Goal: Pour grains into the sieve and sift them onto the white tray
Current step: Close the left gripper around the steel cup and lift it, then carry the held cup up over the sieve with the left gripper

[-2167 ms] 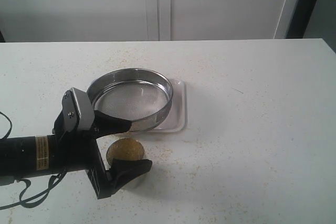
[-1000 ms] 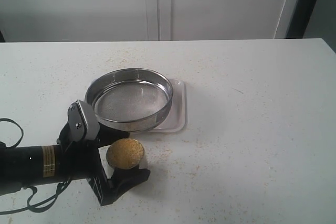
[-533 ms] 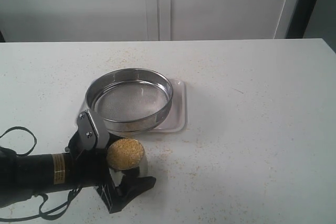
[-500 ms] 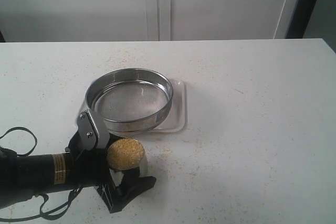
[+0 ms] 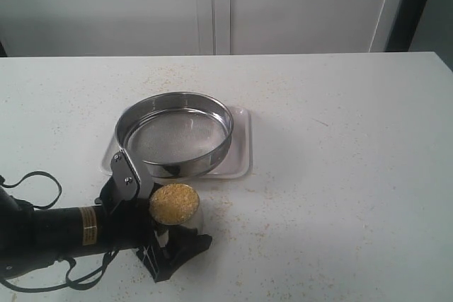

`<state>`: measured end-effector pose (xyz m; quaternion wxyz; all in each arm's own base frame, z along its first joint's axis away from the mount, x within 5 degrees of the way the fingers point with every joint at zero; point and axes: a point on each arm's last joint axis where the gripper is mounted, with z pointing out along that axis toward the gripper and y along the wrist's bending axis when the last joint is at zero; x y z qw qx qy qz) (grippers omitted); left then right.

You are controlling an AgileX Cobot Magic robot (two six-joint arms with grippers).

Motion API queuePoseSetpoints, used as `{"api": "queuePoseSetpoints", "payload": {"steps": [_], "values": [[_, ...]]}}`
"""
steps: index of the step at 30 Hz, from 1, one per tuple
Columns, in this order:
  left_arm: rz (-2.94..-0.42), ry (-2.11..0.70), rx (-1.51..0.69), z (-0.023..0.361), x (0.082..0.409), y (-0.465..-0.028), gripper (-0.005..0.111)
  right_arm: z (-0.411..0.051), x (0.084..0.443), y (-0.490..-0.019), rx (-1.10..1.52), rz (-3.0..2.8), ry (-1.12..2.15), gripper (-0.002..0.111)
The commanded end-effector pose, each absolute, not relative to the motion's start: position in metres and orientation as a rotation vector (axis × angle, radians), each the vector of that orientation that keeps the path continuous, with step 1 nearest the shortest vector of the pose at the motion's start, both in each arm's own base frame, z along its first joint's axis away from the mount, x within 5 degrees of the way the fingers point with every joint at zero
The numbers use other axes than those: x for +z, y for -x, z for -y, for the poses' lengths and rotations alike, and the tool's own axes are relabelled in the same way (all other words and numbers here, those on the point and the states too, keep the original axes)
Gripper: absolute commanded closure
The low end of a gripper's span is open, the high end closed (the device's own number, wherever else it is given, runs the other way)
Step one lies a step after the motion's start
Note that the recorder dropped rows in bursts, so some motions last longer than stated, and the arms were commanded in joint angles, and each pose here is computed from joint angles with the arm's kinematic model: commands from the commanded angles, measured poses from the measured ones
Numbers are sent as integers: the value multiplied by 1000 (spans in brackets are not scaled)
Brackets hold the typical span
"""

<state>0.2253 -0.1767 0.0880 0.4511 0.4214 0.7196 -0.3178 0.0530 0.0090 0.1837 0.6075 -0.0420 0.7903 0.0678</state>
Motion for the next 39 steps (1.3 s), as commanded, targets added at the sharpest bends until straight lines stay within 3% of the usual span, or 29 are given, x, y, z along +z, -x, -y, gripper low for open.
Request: {"api": "queuePoseSetpoints", "payload": {"steps": [1, 7, 9, 12, 15, 17, 23, 39], "values": [[-1773, -1042, -791, 179, 89, -225, 18, -8, 183, -53, 151, -1819, 86, 108], [-1773, -1042, -791, 179, 89, -225, 23, -8, 183, -53, 151, -1819, 86, 108], [-1773, -1042, -791, 179, 89, -225, 30, -8, 183, -53, 151, -1819, 86, 108], [-1773, -1042, -791, 179, 89, -225, 53, -8, 183, -53, 151, -1819, 86, 108], [-1773, -1042, -791, 179, 89, -225, 94, -8, 183, -53, 151, -1819, 86, 108], [-1771, -1046, -790, 179, 89, -225, 107, -8, 183, -53, 151, -1819, 86, 108], [-1761, -1045, -788, 179, 91, -225, 107, -8, 183, -53, 151, -1819, 86, 108], [-1682, -895, -821, 178, 137, -229, 107, -8, 183, -53, 151, -1819, 86, 108]]}}
